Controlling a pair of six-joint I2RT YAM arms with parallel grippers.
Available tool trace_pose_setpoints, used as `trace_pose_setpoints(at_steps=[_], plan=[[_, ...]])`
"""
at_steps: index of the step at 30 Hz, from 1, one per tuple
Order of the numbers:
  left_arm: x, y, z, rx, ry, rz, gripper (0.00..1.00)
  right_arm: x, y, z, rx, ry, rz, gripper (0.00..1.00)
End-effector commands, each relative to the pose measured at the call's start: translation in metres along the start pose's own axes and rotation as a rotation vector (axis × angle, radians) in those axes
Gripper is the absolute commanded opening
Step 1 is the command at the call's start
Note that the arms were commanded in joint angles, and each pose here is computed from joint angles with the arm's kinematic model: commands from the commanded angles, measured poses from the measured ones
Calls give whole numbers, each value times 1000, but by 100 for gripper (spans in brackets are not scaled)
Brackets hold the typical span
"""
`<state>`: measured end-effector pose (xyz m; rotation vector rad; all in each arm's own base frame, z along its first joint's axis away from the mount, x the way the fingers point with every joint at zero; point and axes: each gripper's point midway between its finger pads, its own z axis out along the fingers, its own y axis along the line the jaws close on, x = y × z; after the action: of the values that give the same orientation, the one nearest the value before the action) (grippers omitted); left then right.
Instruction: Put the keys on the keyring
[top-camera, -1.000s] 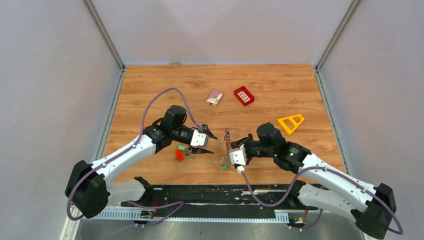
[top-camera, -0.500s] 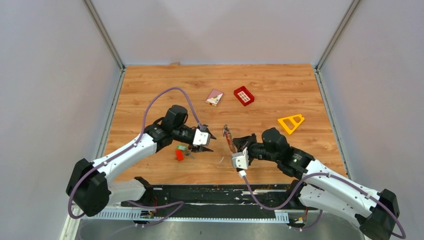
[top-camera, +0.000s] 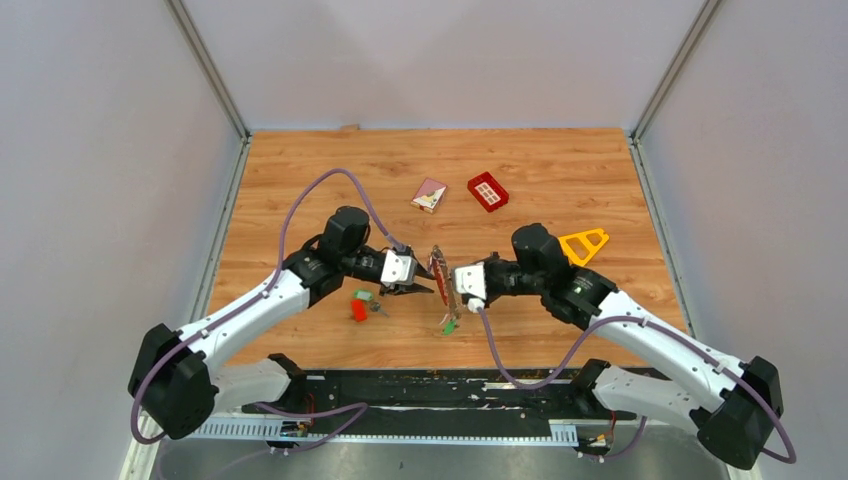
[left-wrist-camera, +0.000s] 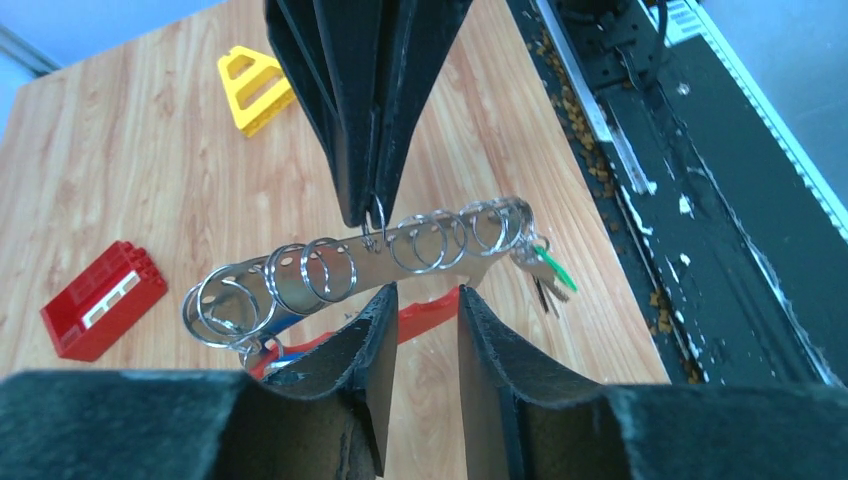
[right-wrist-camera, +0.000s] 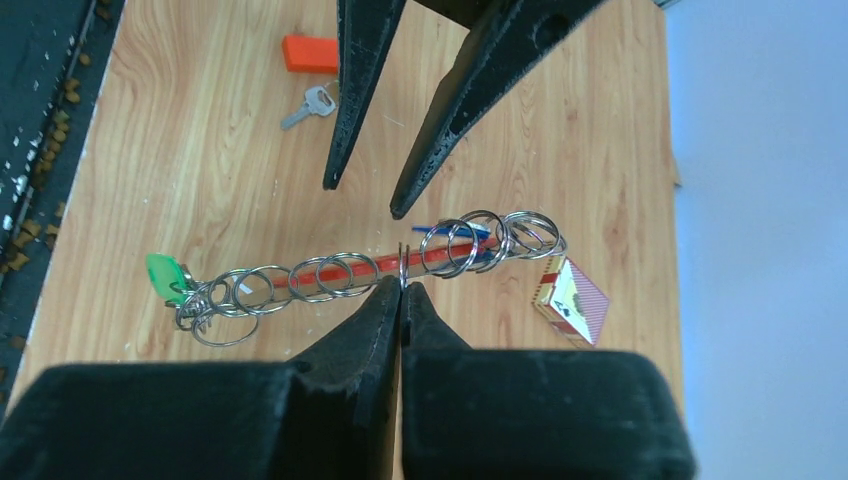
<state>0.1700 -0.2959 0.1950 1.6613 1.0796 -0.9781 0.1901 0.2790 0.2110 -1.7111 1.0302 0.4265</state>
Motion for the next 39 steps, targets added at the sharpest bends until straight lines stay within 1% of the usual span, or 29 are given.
trace_pose_setpoints(at_steps=[1, 4, 8, 17, 26, 39], plan=[[-25, 15, -5, -94, -62, 12, 34, -28, -12, -5, -35, -121, 119, 0], [-29, 24, -8, -146, -66, 32, 33, -31, -16, -7, -52, -151, 163, 0], [-33, 19, -6, -109, -92, 24, 34, -34, -18, -8, -79, -186, 220, 0], [-39, 23, -2, -108, -121, -13, 34, -36, -21, -5, -110, -222, 302, 0], [-34, 13, 2, -48, -132, -41, 34, -38, -27, -5, -100, -231, 335, 0], [-31, 20, 8, -57, -154, -76, 32, -40, -30, -4, -101, -242, 362, 0]])
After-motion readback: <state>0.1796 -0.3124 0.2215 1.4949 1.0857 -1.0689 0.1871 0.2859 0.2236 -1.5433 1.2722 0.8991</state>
